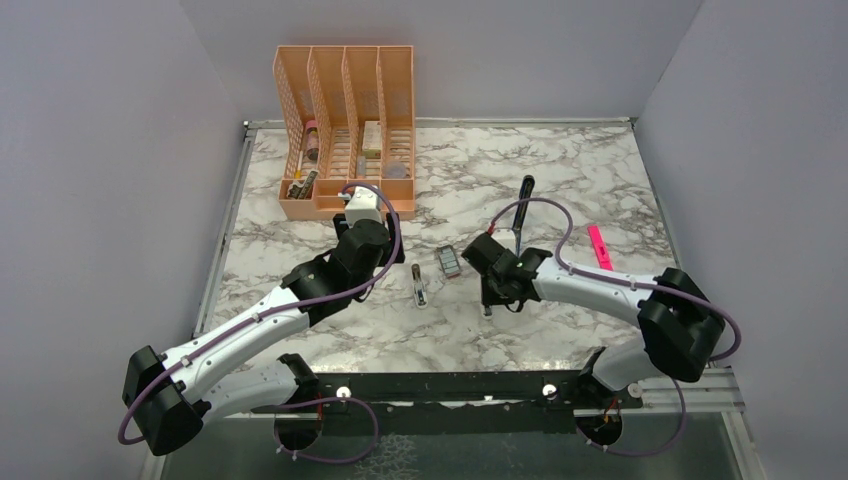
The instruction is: Load the staples into the stapler
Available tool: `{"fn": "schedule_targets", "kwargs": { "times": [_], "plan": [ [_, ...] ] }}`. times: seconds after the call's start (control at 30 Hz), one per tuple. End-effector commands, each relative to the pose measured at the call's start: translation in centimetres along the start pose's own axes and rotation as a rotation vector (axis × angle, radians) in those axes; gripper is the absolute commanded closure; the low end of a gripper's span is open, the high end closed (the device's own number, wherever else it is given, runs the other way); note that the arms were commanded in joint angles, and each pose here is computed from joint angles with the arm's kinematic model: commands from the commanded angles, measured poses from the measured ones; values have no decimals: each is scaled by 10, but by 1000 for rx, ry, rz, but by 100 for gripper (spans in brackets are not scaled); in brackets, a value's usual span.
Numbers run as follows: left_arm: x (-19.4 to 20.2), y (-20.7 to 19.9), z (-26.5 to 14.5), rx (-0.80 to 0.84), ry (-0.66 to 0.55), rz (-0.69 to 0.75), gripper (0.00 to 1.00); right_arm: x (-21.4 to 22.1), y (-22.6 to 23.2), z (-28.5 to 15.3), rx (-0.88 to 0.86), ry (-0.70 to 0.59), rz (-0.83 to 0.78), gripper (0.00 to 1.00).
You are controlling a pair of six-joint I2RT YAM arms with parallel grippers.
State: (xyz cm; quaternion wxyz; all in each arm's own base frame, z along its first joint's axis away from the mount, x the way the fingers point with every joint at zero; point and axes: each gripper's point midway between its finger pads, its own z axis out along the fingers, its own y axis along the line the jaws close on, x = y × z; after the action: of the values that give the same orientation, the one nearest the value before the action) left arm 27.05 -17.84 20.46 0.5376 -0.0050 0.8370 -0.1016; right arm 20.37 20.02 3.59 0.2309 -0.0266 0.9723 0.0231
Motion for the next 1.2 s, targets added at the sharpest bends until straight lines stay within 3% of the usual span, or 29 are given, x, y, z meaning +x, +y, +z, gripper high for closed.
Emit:
{"fn": "schedule_targets", "kwargs": {
  "times": [0.0, 0.37, 0.77, 1.17],
  "plan": [
    [-4, -3, 0, 17, -14, -27, 29, -41, 4, -23, 4, -129, 22, 74],
    [-7, 0, -3, 12, -30, -31, 29, -106, 72, -46, -222, -262, -154, 76],
    [-7, 10, -8, -11, -47, -32, 29, -106, 93, 21, -146, -109, -222, 64],
    [-7, 10, -6, -18, -47, -29, 29, -102, 93, 47, -169, -67, -247, 58]
  ]
}}
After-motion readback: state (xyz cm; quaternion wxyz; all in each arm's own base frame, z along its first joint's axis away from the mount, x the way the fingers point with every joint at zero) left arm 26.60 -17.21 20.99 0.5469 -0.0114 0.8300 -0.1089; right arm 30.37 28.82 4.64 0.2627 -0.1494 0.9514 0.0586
